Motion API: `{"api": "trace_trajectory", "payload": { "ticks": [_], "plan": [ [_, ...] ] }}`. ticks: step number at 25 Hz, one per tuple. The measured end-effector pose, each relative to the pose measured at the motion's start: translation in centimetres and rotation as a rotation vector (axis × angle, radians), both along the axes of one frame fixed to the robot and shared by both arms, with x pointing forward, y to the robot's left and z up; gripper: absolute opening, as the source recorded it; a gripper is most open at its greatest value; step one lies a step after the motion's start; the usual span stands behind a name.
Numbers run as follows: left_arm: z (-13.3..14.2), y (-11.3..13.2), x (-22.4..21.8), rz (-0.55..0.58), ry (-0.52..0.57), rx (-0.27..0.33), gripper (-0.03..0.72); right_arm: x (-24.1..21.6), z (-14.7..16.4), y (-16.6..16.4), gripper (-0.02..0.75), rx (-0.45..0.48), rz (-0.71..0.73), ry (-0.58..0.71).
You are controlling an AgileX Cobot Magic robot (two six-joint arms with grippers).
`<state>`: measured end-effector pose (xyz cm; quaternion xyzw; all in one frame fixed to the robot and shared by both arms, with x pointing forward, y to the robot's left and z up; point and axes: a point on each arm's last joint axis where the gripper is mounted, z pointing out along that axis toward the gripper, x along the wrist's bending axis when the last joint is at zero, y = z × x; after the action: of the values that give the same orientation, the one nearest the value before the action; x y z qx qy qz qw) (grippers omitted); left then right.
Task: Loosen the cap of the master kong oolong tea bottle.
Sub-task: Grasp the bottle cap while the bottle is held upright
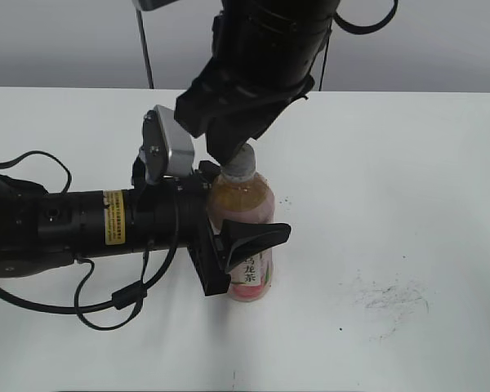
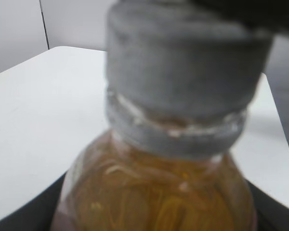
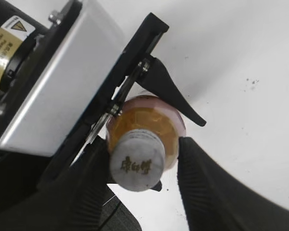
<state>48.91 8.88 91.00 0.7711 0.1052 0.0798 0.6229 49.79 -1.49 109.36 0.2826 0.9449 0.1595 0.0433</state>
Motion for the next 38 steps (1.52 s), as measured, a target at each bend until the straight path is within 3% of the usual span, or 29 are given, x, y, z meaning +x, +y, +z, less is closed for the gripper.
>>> {"api": "trace_trajectory", "payload": {
  "ticks": [11,15,18,27,33,36,38],
  "plan": [
    [0.0,0.0,0.0,0.0,0.0,0.0,0.447,-0.41,-0.58,-0.25,0.386,-0.007,-0.004,0.029],
    [0.0,0.0,0.0,0.0,0.0,0.0,0.447,-0.4,-0.58,-0.25,0.272,-0.01,0.007,0.025],
    [0.0,0.0,0.0,0.0,0.0,0.0,0.447,-0.39,-0.57,-0.26,0.26,-0.021,0.07,0.006],
    [0.0,0.0,-0.01,-0.001,-0.001,0.001,0.447,-0.41,-0.5,-0.3,0.26,-0.091,0.484,-0.116],
    [0.0,0.0,-0.01,-0.001,-0.002,0.001,0.447,-0.44,-0.36,-0.33,0.255,-0.154,0.863,-0.231],
    [0.0,0.02,0.07,0.009,0.007,-0.002,0.447,-0.48,-0.22,-0.39,0.13,-0.188,1.066,-0.295],
    [0.01,0.03,0.1,0.015,0.011,-0.004,0.447,-0.49,-0.22,-0.38,0.094,-0.205,1.174,-0.326]
  ]
}}
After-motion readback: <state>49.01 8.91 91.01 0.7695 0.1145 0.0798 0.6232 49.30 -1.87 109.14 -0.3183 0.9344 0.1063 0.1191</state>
